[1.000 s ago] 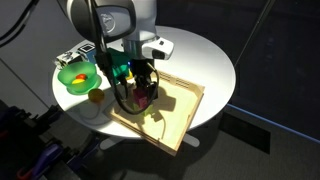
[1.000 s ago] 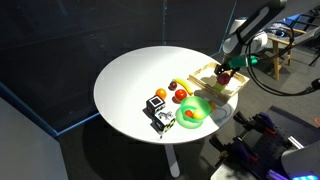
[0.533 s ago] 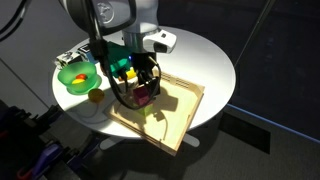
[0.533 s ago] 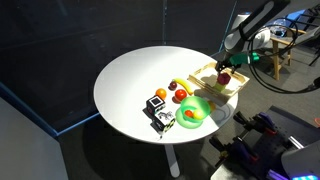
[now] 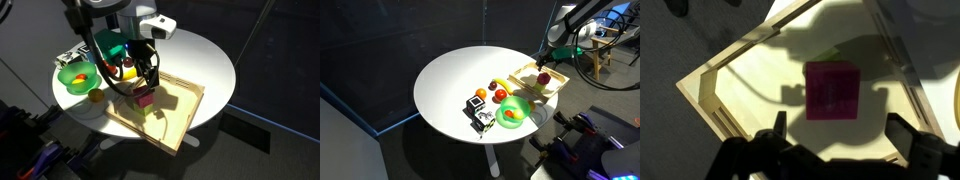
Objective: Lift the pink dice on top of the blue dice and put it on top of the lime green dice
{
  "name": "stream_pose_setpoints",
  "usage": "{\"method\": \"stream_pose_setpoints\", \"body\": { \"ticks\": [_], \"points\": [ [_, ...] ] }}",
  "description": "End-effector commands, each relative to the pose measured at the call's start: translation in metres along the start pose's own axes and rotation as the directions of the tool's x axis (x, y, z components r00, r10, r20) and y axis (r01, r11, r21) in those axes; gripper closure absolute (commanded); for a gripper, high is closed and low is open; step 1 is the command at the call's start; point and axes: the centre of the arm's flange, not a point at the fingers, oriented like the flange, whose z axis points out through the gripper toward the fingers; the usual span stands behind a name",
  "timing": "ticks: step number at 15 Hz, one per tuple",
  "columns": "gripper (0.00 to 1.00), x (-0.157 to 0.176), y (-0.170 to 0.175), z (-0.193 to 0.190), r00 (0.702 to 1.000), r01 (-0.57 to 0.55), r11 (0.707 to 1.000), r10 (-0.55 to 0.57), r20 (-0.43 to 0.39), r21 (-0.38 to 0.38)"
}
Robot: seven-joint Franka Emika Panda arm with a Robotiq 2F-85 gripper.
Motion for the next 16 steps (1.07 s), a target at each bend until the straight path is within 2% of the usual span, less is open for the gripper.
{"method": "stream_pose_setpoints", "body": {
  "ticks": [1, 8, 16],
  "points": [
    [0.0, -0.02, -0.004, -0.029, 1.0, -0.012, 1.0, 0.012, 0.013, 0.015],
    [0.0, -0.037, -0.021, -0.066, 0.998, 0.037, 0.999, -0.039, 0.053, 0.029],
    [0.0, -0.059, -0.069, -0.113, 0.985, 0.169, 0.984, -0.17, 0.016, 0.053]
  ]
}}
